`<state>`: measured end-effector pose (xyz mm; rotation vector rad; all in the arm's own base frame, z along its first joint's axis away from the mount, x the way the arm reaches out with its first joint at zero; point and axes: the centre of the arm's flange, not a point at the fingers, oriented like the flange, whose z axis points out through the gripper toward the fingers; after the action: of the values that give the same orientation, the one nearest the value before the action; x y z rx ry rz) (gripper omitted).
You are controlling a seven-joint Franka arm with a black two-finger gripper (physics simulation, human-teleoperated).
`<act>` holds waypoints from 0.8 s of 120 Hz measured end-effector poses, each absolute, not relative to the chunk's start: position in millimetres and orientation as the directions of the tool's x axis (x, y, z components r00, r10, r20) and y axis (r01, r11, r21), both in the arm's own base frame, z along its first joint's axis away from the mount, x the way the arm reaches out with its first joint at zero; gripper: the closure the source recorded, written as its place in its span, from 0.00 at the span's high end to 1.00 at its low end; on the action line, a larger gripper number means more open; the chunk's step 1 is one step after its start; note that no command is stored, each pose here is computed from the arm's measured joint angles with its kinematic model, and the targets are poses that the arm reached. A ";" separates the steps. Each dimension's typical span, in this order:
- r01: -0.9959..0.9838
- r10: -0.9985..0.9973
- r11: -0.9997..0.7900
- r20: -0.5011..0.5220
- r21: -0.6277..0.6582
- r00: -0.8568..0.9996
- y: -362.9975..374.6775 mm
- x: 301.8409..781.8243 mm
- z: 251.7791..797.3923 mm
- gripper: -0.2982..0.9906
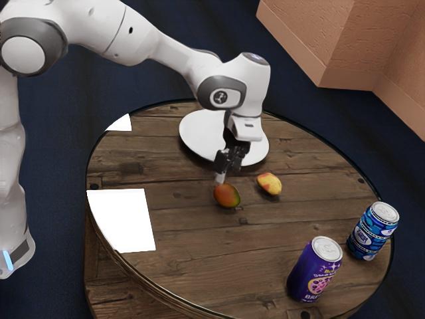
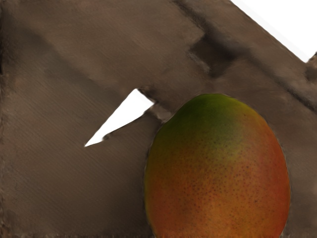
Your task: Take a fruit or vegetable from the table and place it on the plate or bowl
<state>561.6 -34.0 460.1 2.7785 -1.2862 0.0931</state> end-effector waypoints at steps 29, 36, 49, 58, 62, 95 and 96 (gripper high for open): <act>-0.795 -0.789 -0.607 0.111 0.018 0.605 -27.9 567.3 460.6 0.77; -0.808 -0.801 -0.589 0.118 0.014 0.587 -35.8 568.0 459.5 0.77; -0.839 -0.831 -0.544 0.132 0.013 0.541 -61.9 568.1 456.2 0.77; -0.860 -0.850 -0.510 0.138 0.023 0.508 -83.8 566.8 447.0 0.77; -0.868 -0.858 -0.496 0.143 0.023 0.494 -92.1 564.8 445.6 0.77; -0.877 -0.863 -0.481 0.179 0.003 0.473 -93.1 550.9 449.0 0.77; -0.877 -0.862 -0.481 0.180 0.003 0.474 -92.4 550.8 448.7 0.77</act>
<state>550.8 -92.4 448.7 2.6152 -1.5471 0.2347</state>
